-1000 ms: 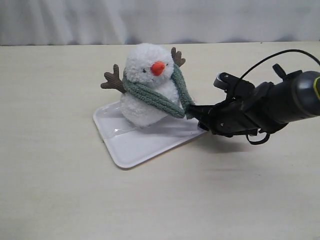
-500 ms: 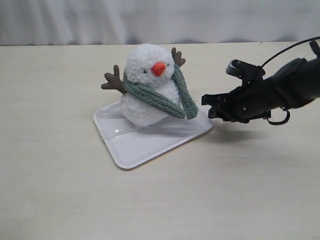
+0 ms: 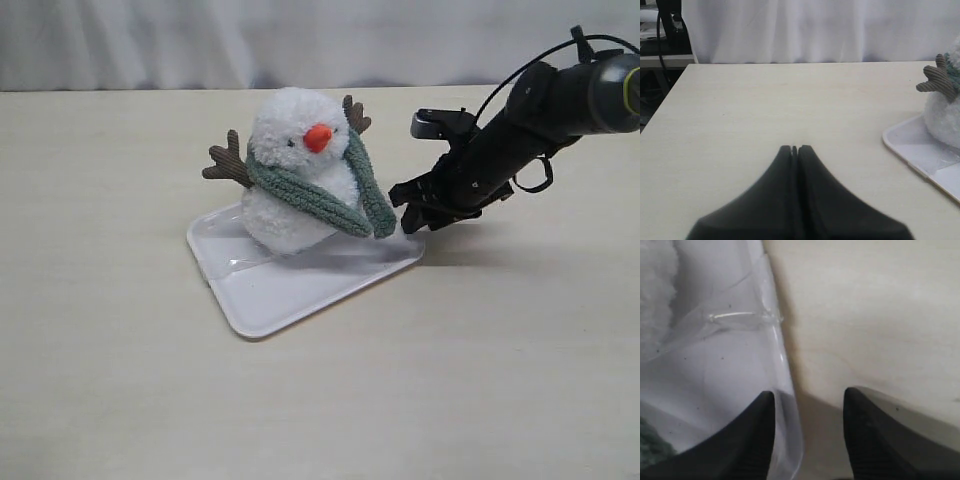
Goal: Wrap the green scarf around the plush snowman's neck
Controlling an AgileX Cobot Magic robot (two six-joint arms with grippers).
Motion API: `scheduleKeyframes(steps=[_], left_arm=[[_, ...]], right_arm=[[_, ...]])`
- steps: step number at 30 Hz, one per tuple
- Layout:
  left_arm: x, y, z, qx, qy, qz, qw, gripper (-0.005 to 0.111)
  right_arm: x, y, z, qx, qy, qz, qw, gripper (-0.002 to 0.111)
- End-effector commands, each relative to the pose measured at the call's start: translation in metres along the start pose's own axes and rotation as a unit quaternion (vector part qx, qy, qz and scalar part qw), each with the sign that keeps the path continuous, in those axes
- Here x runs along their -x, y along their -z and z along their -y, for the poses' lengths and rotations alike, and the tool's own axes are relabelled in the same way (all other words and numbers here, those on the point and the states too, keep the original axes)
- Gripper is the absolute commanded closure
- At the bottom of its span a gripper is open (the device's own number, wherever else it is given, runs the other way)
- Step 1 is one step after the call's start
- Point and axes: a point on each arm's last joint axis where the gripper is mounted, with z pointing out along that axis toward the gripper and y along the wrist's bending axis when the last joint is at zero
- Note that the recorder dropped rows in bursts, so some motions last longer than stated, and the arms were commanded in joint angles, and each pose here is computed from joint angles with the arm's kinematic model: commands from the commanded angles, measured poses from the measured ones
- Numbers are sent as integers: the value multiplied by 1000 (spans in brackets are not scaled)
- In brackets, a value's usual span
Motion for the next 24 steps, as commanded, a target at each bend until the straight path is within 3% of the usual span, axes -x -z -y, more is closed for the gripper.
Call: scheduleKeyframes(steps=[1,6,14,24], left_arm=[[0,0,0,0,4,6,1000,107],[0,0,0,0,4,6,1000,107],[0,0,0,0,4,6,1000,107],[0,0,0,0,4,6,1000,107]], right_arm=[[3,-1,-4,25,8,9,1000,66],[1,-19,-2,22,-3,6,1000,72],[-3,-21,-3,28,-8,-10,1000,104],[-22,-37,3,20,-132,15,991,104]])
